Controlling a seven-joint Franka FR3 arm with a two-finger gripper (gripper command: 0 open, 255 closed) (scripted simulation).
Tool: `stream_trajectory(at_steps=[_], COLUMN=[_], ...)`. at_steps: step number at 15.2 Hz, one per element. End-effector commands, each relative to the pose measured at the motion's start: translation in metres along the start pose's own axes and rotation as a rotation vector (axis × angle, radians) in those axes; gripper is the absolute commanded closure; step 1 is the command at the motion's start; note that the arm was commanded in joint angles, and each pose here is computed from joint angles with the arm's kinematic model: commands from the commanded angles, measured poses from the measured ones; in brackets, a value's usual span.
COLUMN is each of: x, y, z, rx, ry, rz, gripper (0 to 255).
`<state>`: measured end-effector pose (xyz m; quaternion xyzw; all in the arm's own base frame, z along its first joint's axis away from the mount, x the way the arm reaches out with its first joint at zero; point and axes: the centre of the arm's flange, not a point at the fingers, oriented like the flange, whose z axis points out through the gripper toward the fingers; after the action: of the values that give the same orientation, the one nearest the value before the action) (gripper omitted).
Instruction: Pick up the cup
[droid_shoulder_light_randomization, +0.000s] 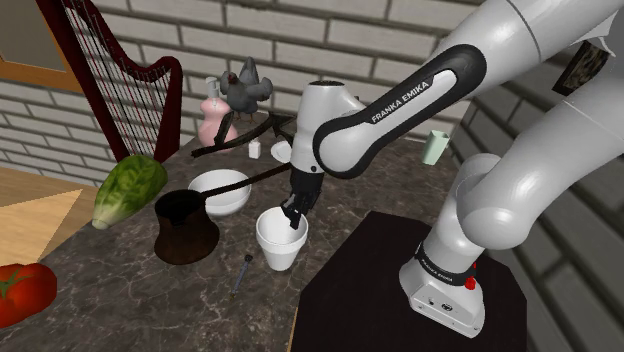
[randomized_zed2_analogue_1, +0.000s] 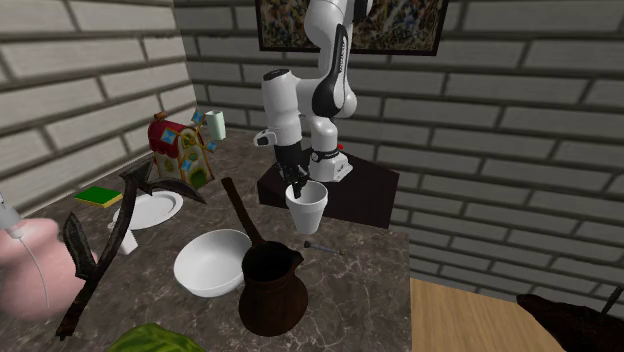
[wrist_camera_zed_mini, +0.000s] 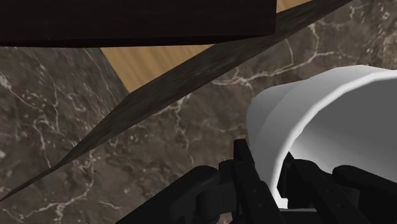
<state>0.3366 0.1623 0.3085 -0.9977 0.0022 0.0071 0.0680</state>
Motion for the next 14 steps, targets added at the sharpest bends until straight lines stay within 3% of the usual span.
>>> stream_trajectory(at_steps=[1, 3, 14], x=[0.000, 0.000, -0.001], y=[0.000, 0.000, -0.008], z=[0.000, 0.001, -0.056], rx=[-0.001, 0.000, 0.000], ry=[-0.001, -0.001, -0.001], rz=[0.000, 0.000, 0.000], gripper=[255, 255, 255])
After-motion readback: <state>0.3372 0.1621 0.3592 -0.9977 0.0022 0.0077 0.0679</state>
